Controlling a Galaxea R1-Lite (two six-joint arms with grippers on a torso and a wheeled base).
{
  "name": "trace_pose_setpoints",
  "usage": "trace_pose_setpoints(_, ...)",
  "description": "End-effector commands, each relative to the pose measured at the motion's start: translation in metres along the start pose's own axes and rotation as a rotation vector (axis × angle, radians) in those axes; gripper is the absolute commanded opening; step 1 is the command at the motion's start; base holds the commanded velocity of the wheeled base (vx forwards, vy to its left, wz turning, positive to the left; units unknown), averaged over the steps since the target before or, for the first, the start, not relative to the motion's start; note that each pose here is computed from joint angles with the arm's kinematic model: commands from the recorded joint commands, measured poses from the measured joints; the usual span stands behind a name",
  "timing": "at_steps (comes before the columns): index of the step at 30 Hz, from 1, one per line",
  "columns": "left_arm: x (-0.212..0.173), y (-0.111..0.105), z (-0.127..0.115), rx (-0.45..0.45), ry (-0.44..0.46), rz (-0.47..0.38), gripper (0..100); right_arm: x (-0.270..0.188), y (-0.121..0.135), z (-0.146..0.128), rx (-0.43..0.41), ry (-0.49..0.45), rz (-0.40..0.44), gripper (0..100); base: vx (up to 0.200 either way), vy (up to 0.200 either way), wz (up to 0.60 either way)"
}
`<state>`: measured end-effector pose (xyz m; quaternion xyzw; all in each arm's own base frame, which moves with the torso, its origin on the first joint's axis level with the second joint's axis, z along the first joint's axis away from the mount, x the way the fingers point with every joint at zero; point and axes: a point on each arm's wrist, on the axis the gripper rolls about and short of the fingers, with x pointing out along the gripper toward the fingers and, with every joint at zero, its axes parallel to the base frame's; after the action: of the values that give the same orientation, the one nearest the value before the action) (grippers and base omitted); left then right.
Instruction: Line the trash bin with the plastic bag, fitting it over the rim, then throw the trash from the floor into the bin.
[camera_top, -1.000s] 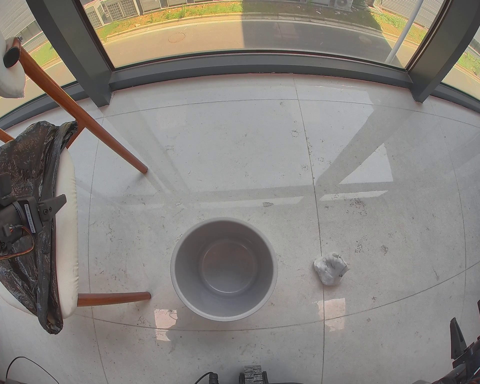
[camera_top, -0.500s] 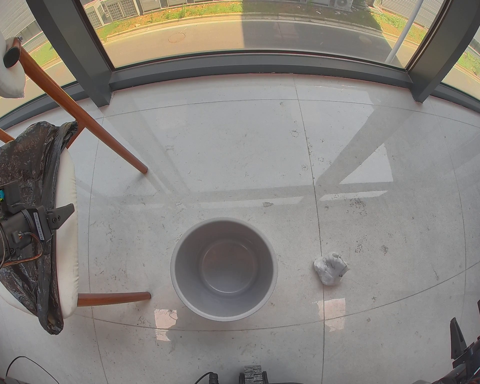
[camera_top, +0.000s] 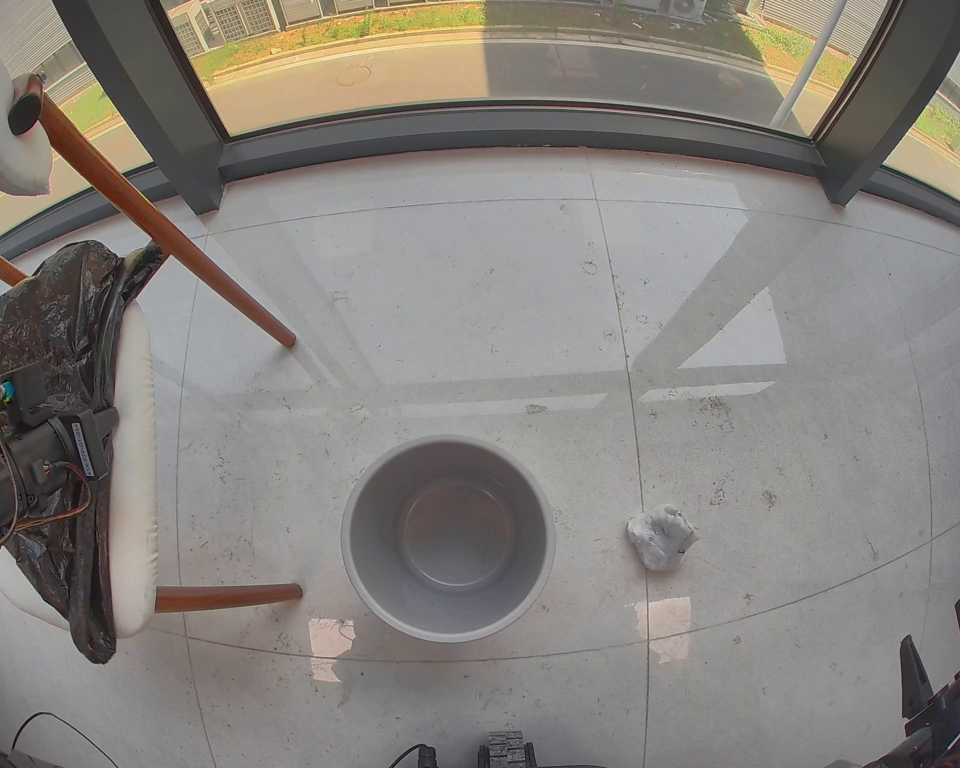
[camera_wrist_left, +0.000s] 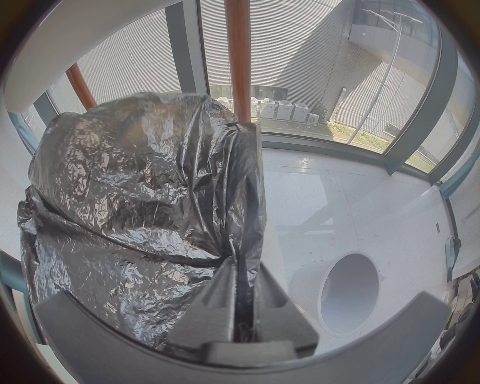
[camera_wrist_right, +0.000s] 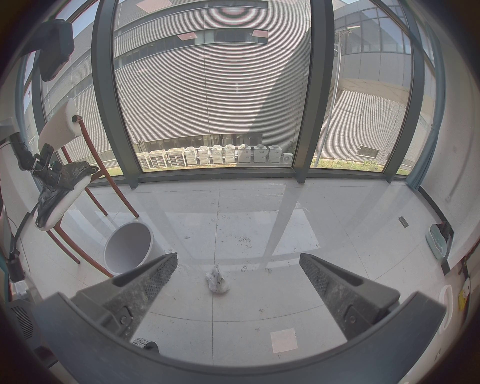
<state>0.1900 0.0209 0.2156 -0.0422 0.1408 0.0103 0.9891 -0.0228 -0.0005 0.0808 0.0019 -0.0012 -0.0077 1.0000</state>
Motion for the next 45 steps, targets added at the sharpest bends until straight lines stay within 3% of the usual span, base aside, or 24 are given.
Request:
trace_pose_setpoints(1,0.004,0.001,-0.002,-0.002,0.012,0.004,0,0.000,0.000,-0.005,-0.001,0.007,0.000,100,0.000,0.000,0.00)
trace_pose_setpoints(9,0.002,0.000,-0.001,-0.001,0.007,-0.002,0,0.001,0.000,-0.005,-0.001,0.008,0.000,100,0.000,0.000,0.00)
trace_pose_setpoints(16,0.000,-0.003,-0.002,-0.004,0.035,-0.094,0,0.000,0.000,-0.005,-0.001,0.007,0.000,100,0.000,0.000,0.00)
trace_pose_setpoints(24,-0.025,-0.008,-0.004,-0.083,0.109,-0.261,0,0.000,0.000,-0.005,-0.001,0.007,0.000,100,0.000,0.000,0.00)
trace_pose_setpoints(32,-0.026,-0.010,-0.002,-0.105,0.105,-0.292,0,0.001,0.000,-0.005,-0.001,0.008,0.000,100,0.000,0.000,0.00)
trace_pose_setpoints(40,-0.043,-0.018,0.013,-0.223,0.103,-0.436,0,0.000,0.000,-0.005,-0.001,0.007,0.000,100,0.000,0.000,0.00)
trace_pose_setpoints(45,-0.079,-0.040,0.024,-0.311,0.172,-0.631,0,0.000,0.000,-0.005,-0.001,0.007,0.000,100,0.000,0.000,0.00)
